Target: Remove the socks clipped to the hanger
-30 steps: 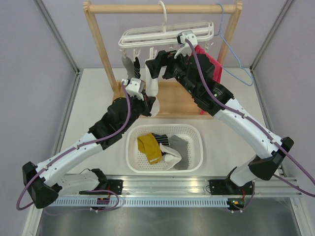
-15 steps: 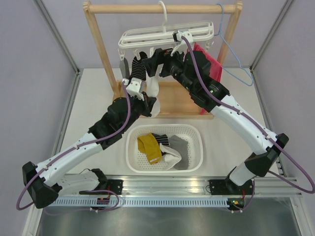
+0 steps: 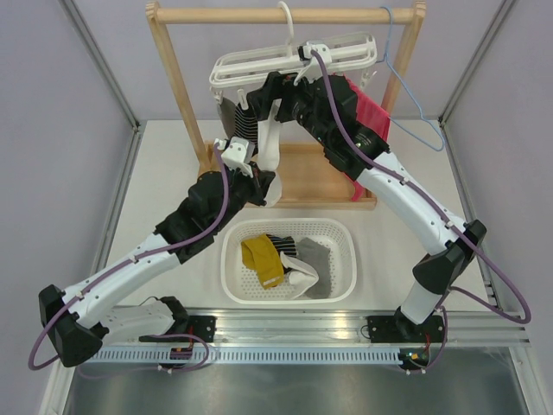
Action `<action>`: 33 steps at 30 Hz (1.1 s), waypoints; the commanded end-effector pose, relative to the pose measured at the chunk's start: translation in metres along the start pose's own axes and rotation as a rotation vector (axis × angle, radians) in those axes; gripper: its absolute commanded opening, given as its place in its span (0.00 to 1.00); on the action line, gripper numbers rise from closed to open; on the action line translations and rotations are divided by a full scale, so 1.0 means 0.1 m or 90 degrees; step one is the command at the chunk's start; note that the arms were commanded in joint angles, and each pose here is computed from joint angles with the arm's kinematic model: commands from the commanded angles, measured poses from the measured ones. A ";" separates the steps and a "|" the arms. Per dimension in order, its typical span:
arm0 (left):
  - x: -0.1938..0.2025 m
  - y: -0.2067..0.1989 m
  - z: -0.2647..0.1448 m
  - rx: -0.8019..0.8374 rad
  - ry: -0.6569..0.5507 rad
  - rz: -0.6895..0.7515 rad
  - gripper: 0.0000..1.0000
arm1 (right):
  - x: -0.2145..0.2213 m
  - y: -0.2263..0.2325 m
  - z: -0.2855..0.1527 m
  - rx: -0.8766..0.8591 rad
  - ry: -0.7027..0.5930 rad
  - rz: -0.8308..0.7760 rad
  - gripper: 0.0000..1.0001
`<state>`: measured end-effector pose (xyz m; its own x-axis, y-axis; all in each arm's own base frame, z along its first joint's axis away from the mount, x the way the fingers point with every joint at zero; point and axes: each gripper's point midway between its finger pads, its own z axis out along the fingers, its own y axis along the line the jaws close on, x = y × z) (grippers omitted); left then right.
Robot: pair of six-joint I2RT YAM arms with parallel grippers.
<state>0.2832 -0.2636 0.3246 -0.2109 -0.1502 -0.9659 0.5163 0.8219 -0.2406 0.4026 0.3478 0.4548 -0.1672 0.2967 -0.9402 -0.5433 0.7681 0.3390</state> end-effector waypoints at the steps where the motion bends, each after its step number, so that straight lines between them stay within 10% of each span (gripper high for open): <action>1: -0.14 -0.13 -0.09 0.032 -0.008 -0.021 0.02 | -0.29 0.10 0.05 -0.026 -0.044 0.017 0.90; 16: -0.17 -0.11 -0.13 0.030 -0.012 -0.022 0.02 | -0.25 0.01 0.14 -0.006 -0.044 0.022 0.50; 22: -0.14 -0.11 -0.11 0.029 -0.007 -0.022 0.02 | -0.28 -0.01 0.14 -0.001 -0.049 0.023 0.02; 31: -0.11 -0.10 -0.12 0.025 -0.002 -0.020 0.02 | -0.21 -0.04 0.12 0.006 -0.041 0.019 0.04; 33: -0.11 -0.09 -0.13 0.023 -0.004 -0.022 0.02 | -0.19 -0.07 0.10 0.011 -0.038 0.014 0.43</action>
<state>0.2768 -0.2618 0.3186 -0.2360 -0.1253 -0.9636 0.5263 0.8172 -0.2352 0.4230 0.3482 0.4557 -0.1670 0.3315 -0.9286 -0.5165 0.7728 0.3688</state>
